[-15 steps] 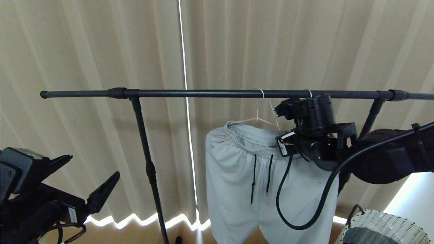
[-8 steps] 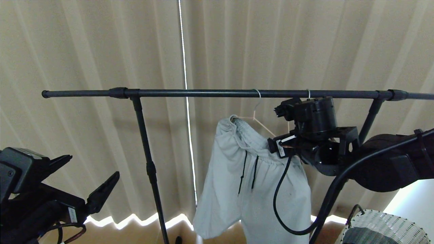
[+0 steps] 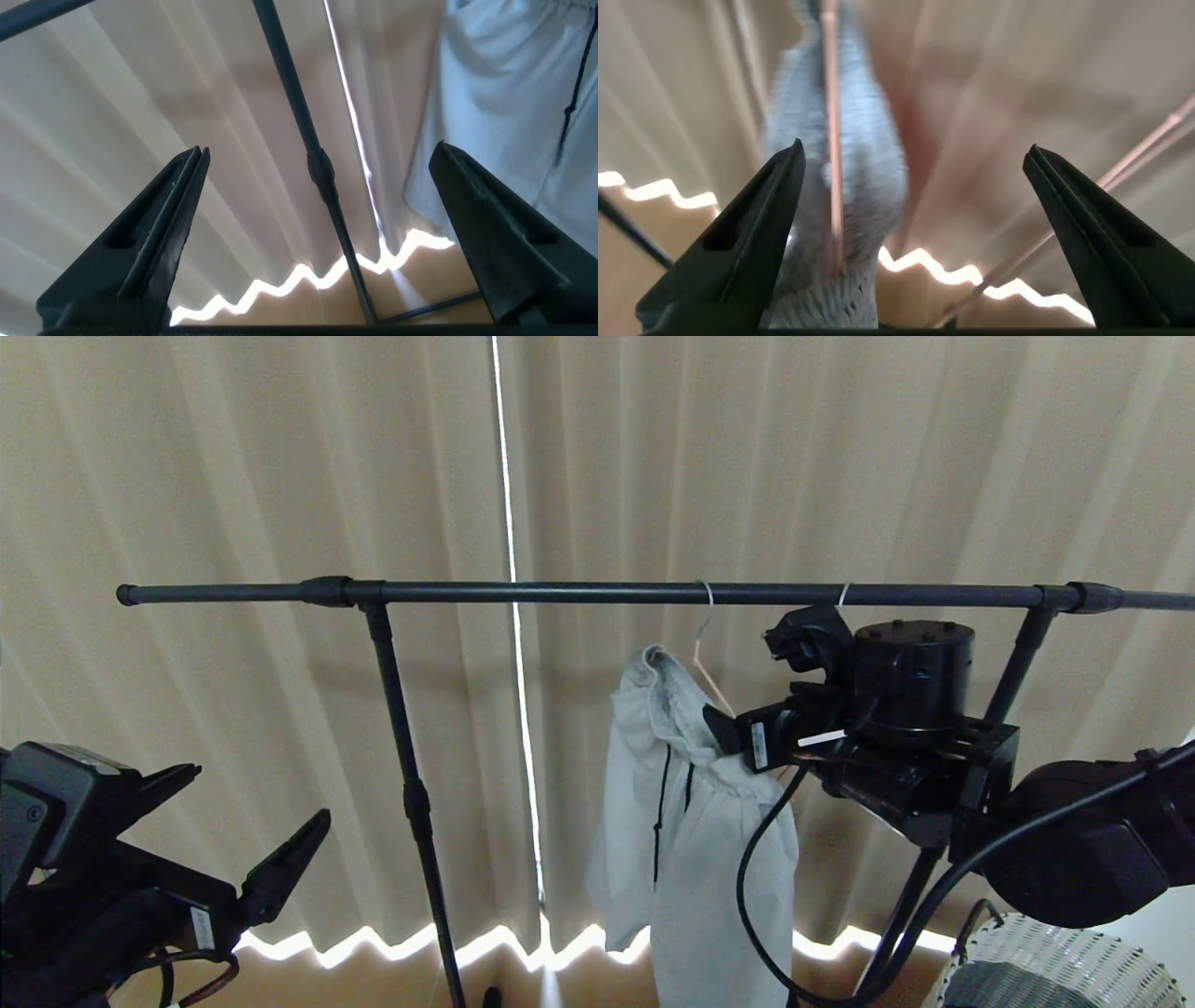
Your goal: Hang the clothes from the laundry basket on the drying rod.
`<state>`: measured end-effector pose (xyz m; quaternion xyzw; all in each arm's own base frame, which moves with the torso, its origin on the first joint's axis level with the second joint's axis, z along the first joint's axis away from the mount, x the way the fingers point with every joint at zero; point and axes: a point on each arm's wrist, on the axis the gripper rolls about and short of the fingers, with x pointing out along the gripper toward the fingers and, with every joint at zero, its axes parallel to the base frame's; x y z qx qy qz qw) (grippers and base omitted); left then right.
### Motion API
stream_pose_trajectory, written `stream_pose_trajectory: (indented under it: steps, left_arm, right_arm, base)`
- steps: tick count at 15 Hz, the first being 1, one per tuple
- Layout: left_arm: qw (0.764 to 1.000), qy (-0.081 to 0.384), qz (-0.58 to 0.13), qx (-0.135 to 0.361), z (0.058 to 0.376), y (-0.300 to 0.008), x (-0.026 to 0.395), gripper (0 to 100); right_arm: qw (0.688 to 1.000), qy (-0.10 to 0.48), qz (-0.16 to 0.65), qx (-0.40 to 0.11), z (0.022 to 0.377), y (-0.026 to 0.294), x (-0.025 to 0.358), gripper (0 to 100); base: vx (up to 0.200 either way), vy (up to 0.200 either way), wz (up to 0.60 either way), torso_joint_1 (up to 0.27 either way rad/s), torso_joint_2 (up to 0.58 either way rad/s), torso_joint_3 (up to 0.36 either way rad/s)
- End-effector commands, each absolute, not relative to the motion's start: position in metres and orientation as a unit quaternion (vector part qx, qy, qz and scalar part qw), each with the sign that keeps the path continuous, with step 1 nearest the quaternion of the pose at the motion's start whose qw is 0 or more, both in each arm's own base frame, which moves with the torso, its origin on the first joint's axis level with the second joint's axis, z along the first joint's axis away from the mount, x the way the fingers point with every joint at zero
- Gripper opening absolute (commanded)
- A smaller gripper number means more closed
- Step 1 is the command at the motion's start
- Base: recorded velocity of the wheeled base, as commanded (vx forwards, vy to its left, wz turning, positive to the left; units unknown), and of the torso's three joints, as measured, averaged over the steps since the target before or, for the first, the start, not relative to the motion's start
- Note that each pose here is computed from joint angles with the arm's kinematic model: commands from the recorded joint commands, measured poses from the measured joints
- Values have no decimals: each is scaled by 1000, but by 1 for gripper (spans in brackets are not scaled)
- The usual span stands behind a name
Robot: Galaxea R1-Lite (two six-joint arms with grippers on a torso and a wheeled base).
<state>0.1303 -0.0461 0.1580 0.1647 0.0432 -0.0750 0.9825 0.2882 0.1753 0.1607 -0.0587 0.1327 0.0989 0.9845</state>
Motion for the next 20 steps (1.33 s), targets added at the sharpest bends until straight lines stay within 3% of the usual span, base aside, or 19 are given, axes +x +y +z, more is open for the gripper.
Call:
stream_pose_trajectory:
  steps: [1, 9, 13, 16, 20]
  left_arm:
    - [982, 44, -75, 165, 158, -46, 131, 100]
    - [982, 50, -74, 167, 155, -45, 129, 100]
    - [982, 53, -65, 169, 153, -43, 128, 100]
    - [983, 60, -42, 170, 152, -36, 131, 100]
    - [981, 73, -40, 174, 145, -34, 126, 100]
  right_arm:
    - [985, 122, 109, -52, 163, 174, 285, 100]
    - [988, 63, 137, -20, 194, 137, 229, 100]
    - [994, 69, 84, -25, 191, 95, 206, 100]
    - [997, 74, -2, -30, 182, 48, 186, 100]
    - [991, 109, -56, -54, 161, 22, 170, 100]
  base:
    - [0, 0, 0, 0, 0, 0]
    - [0, 0, 0, 0, 0, 0]
    - [0, 0, 0, 0, 0, 0]
    - [-200, 0, 0, 9, 4, 2]
    - [-200, 0, 0, 0, 0, 4]
